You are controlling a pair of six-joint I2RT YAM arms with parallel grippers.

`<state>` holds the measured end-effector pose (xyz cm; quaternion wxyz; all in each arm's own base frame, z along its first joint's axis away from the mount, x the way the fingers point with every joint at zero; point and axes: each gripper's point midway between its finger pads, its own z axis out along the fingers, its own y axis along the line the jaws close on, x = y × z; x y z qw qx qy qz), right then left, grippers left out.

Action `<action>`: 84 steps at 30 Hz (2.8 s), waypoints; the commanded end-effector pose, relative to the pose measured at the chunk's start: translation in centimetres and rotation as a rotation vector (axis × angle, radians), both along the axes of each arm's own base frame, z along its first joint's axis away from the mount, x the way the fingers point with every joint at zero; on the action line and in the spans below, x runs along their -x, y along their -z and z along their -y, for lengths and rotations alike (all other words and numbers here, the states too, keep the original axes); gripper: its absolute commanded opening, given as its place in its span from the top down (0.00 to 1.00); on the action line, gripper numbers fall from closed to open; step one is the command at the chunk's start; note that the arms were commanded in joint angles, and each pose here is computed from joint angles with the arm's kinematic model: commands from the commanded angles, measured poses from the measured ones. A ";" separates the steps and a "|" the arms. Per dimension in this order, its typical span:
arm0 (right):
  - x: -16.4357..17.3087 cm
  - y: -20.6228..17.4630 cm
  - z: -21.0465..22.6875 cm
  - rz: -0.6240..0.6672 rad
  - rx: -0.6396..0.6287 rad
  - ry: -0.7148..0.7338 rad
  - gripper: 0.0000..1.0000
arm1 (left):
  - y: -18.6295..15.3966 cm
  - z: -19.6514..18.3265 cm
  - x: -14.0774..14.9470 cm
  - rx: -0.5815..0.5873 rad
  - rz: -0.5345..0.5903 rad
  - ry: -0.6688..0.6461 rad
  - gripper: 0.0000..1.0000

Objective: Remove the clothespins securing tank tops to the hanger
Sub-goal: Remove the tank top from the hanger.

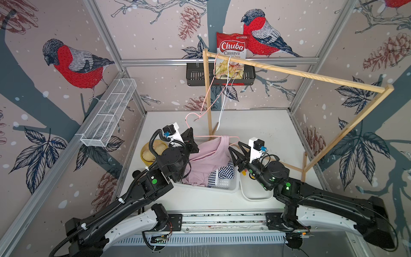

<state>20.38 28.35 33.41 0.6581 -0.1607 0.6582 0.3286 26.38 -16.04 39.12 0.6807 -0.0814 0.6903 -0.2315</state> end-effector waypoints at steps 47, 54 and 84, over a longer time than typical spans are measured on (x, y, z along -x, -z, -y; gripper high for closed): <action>-6.0 4.7 5.9 -0.311 -0.149 0.081 1.00 | -3.6 -2.2 1.0 0.042 0.070 -0.048 1.00; -2.8 6.7 -0.5 -0.309 -0.090 -0.135 0.98 | -4.6 -1.1 0.7 0.044 0.088 -0.015 1.00; 1.1 -5.8 -1.2 0.102 0.386 -0.403 0.42 | -4.5 3.5 1.8 -0.110 0.236 0.209 1.00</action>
